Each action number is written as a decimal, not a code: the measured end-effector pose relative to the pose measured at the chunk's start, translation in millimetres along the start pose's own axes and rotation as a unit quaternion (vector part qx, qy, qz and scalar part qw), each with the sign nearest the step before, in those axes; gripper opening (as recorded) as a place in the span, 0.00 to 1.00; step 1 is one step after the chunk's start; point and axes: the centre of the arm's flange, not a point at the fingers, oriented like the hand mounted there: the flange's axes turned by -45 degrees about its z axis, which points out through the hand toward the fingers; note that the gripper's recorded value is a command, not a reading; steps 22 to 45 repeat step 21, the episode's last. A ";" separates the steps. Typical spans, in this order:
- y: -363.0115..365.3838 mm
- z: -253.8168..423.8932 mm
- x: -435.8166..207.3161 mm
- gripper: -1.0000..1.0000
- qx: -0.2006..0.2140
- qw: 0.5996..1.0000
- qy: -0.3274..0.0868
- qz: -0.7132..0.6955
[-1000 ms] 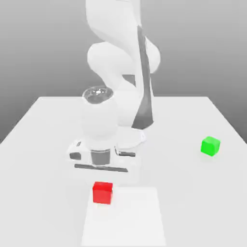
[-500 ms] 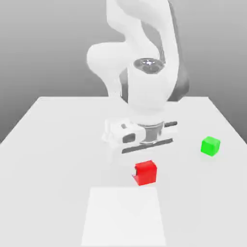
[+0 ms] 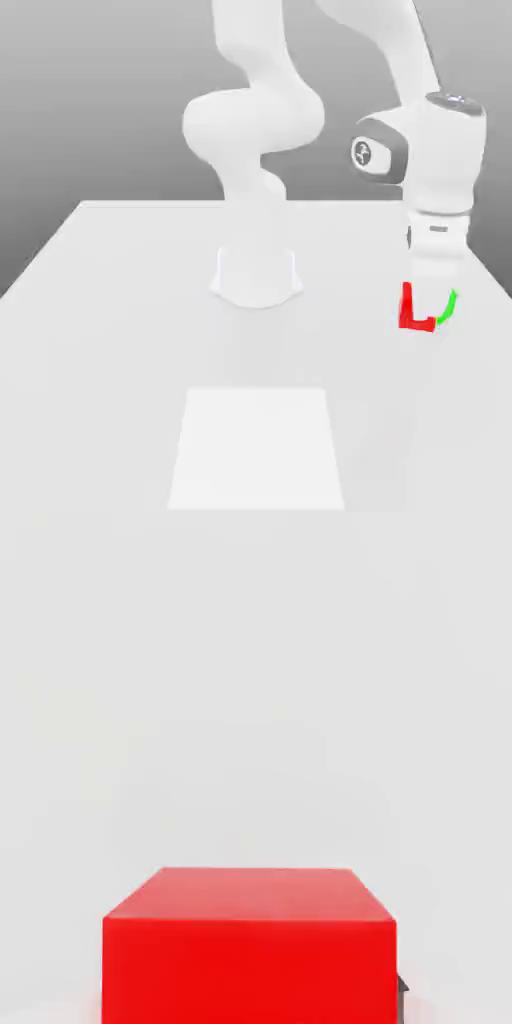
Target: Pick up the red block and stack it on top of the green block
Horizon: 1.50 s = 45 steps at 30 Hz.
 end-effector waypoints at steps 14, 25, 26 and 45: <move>-140.9 12.4 63.6 0.00 -0.002 0.933 -0.003 -0.359; -141.3 53.5 62.5 1.00 -0.002 0.933 -0.003 -0.361; -141.3 53.5 62.5 1.00 -0.002 0.933 -0.003 -0.361; -141.3 53.5 62.5 1.00 -0.002 0.933 -0.003 -0.361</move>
